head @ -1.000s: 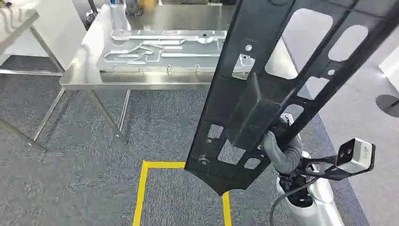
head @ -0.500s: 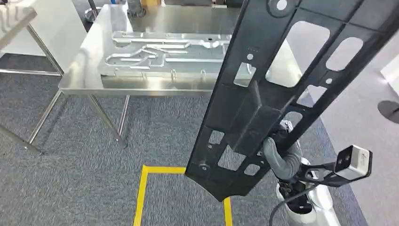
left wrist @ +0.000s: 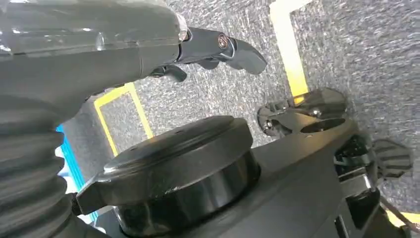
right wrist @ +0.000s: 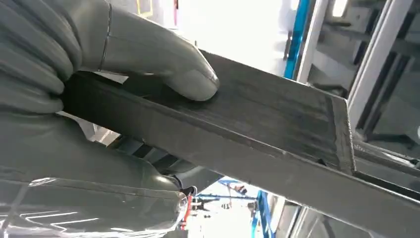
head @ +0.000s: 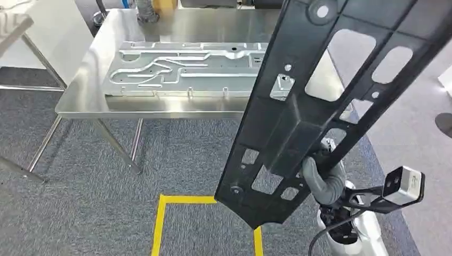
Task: Take the parts from the cabinet and place them on the table.
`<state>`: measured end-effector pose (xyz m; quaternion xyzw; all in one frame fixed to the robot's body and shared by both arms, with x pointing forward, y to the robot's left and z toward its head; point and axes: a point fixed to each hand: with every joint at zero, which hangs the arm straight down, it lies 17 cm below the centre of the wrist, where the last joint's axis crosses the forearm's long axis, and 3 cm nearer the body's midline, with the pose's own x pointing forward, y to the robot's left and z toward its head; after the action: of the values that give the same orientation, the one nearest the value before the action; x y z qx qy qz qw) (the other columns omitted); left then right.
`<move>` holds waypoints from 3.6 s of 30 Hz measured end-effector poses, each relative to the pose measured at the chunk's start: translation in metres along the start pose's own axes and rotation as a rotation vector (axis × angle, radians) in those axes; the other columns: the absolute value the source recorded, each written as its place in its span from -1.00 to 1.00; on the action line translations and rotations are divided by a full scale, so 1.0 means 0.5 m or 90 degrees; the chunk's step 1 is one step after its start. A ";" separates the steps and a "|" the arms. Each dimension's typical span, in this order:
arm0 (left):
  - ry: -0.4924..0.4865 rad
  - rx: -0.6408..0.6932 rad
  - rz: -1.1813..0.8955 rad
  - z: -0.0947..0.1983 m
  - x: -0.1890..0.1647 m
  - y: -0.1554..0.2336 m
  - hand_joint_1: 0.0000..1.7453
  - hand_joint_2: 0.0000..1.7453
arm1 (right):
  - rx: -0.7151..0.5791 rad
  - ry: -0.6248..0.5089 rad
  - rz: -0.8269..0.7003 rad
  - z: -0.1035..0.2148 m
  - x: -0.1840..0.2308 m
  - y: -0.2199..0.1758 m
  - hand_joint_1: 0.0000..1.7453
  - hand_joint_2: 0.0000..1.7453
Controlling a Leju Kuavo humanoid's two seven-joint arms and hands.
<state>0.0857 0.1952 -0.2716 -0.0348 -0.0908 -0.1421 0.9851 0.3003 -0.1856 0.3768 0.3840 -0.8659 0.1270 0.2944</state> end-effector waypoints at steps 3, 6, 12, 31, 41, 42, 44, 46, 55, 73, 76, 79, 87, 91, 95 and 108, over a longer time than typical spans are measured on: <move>-0.009 -0.001 0.003 0.000 0.016 0.005 -1.00 1.00 | -0.002 0.003 0.000 0.000 -0.003 -0.001 0.90 1.00; -0.010 -0.001 0.004 0.000 0.020 0.006 -1.00 1.00 | -0.003 0.006 -0.001 0.002 -0.007 -0.003 0.90 1.00; -0.003 0.000 0.008 0.000 0.010 0.005 -1.00 1.00 | 0.000 0.011 -0.005 0.005 -0.012 -0.006 0.90 1.00; 0.006 -0.002 0.004 0.000 -0.005 -0.003 -1.00 1.00 | -0.010 0.017 0.003 0.006 -0.014 -0.026 0.90 1.00; -0.002 0.002 0.003 0.000 0.008 0.005 -1.00 1.00 | -0.013 0.013 0.000 0.013 -0.014 -0.033 0.90 1.00; -0.003 0.001 0.004 0.000 0.010 0.005 -1.00 1.00 | -0.015 0.016 0.000 0.015 -0.016 -0.033 0.90 1.00; -0.002 0.001 0.003 0.000 0.009 0.004 -1.00 1.00 | -0.017 0.014 0.002 0.016 -0.013 -0.036 0.90 1.00; -0.001 -0.001 0.001 0.000 0.008 -0.001 -1.00 1.00 | -0.016 0.011 0.002 0.015 -0.011 -0.038 0.90 1.00; 0.006 -0.003 0.001 0.000 -0.007 -0.006 -1.00 1.00 | -0.017 0.016 0.000 0.021 -0.015 -0.042 0.90 1.00; -0.001 0.001 0.006 0.000 0.009 0.003 -1.00 1.00 | -0.016 0.023 -0.007 0.030 -0.020 -0.037 0.90 1.00; -0.001 -0.001 0.006 0.000 0.009 -0.003 -1.00 1.00 | -0.009 0.020 -0.007 0.029 -0.017 -0.033 0.90 1.00; 0.002 -0.001 0.005 0.000 0.006 -0.004 -1.00 1.00 | -0.010 0.020 -0.005 0.029 -0.016 -0.035 0.90 1.00; 0.010 -0.003 0.005 0.000 -0.009 -0.009 -1.00 1.00 | -0.010 0.023 -0.005 0.030 -0.018 -0.036 0.90 1.00; -0.010 0.000 0.003 0.000 0.006 -0.005 -1.00 1.00 | -0.001 0.022 0.007 0.026 -0.018 -0.032 0.90 1.00; -0.038 0.000 0.004 0.001 0.032 -0.003 -1.00 1.00 | 0.009 0.010 0.021 -0.007 0.004 -0.032 0.90 1.00; -0.039 -0.003 0.004 0.001 0.034 -0.014 -1.00 1.00 | 0.027 -0.007 0.033 -0.031 0.022 -0.028 0.90 1.00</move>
<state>0.0997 0.1838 -0.2676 -0.0418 -0.1203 -0.1384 0.9821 0.3111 -0.1946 0.3958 0.3683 -0.8742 0.1511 0.2780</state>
